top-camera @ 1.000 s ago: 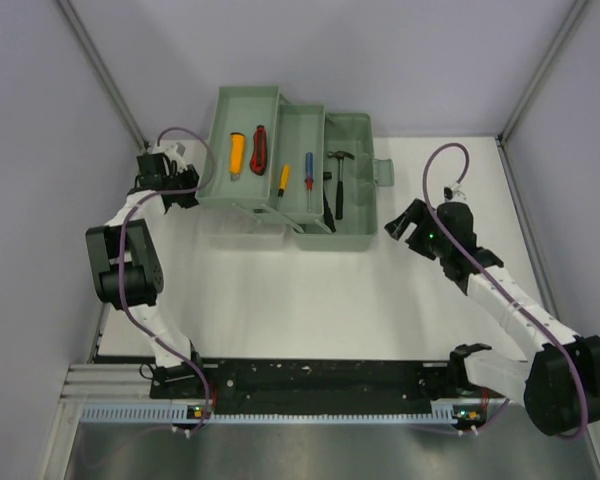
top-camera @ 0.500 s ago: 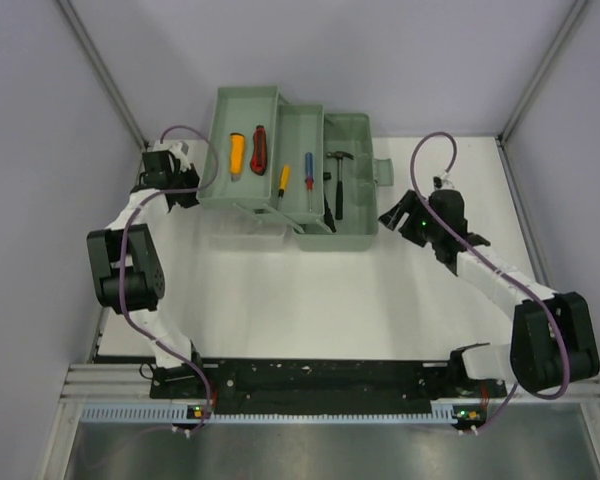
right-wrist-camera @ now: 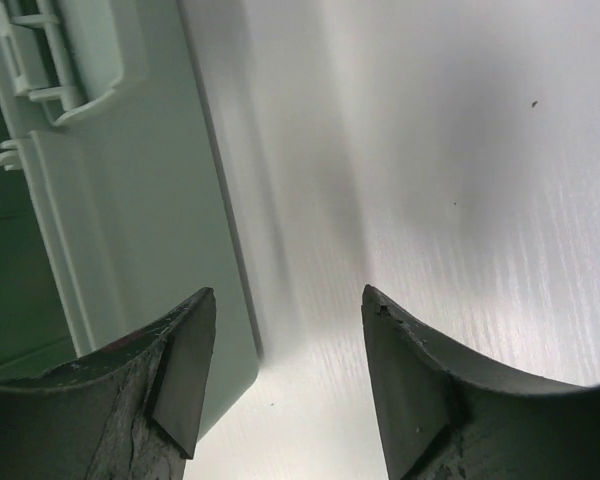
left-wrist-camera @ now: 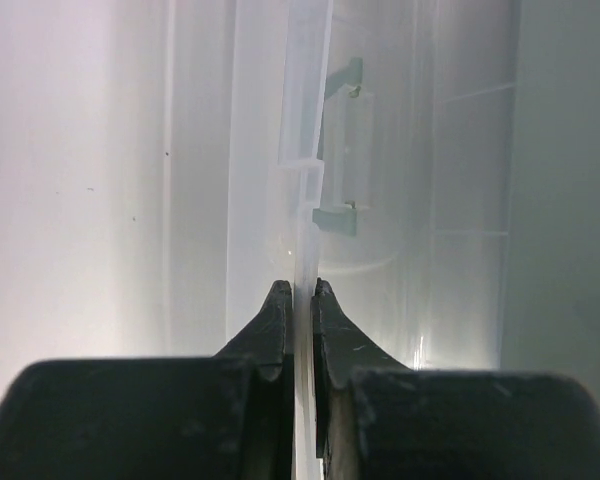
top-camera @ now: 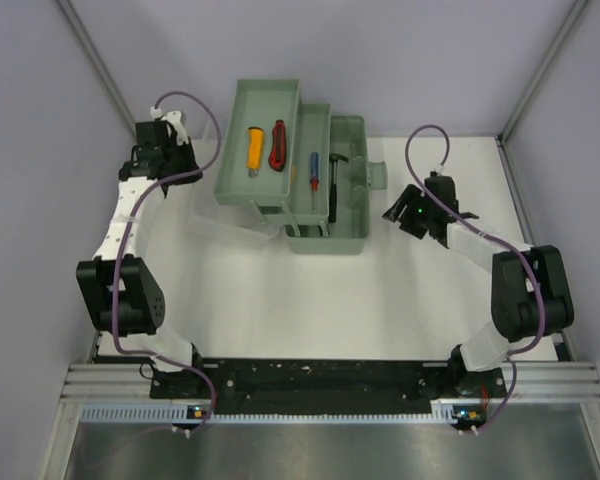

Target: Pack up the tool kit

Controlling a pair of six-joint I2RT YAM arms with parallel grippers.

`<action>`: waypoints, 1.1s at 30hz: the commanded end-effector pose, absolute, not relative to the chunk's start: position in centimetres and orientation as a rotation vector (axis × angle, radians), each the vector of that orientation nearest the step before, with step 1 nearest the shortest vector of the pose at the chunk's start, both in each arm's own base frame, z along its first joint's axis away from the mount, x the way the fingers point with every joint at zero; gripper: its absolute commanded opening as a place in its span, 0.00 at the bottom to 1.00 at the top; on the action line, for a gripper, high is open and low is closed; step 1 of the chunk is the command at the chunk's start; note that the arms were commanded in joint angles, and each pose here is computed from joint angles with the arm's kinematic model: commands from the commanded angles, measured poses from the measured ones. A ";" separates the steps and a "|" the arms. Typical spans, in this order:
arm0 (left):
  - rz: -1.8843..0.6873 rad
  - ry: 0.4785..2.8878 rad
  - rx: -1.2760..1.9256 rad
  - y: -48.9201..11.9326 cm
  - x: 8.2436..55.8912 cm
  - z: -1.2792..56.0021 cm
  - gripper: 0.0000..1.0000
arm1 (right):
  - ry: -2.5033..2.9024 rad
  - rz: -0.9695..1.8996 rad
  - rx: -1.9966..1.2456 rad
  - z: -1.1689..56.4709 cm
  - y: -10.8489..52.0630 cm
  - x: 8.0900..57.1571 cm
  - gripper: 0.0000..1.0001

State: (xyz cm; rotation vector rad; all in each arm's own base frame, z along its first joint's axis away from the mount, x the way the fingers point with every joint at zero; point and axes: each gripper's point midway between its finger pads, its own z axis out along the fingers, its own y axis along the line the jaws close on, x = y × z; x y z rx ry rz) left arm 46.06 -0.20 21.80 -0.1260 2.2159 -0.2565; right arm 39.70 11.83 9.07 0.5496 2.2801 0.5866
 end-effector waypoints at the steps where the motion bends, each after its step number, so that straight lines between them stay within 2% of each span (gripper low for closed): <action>1: -0.220 1.908 -0.024 -2.0 46.3 34.4 0.00 | 2.295 0.666 0.474 9.5 13.3 41.0 0.57; 9: -0.168 1.749 0.094 -8.8 44.0 39.8 0.00 | 2.311 0.736 0.400 9.6 17.0 40.0 0.56; 17: -0.179 1.667 0.104 -13.2 41.8 41.5 0.00 | 2.311 0.745 0.407 9.0 19.1 39.0 0.55; 33: 0.104 1.638 -0.027 -15.3 39.8 41.4 0.00 | 2.332 0.827 0.445 7.8 23.3 37.7 0.56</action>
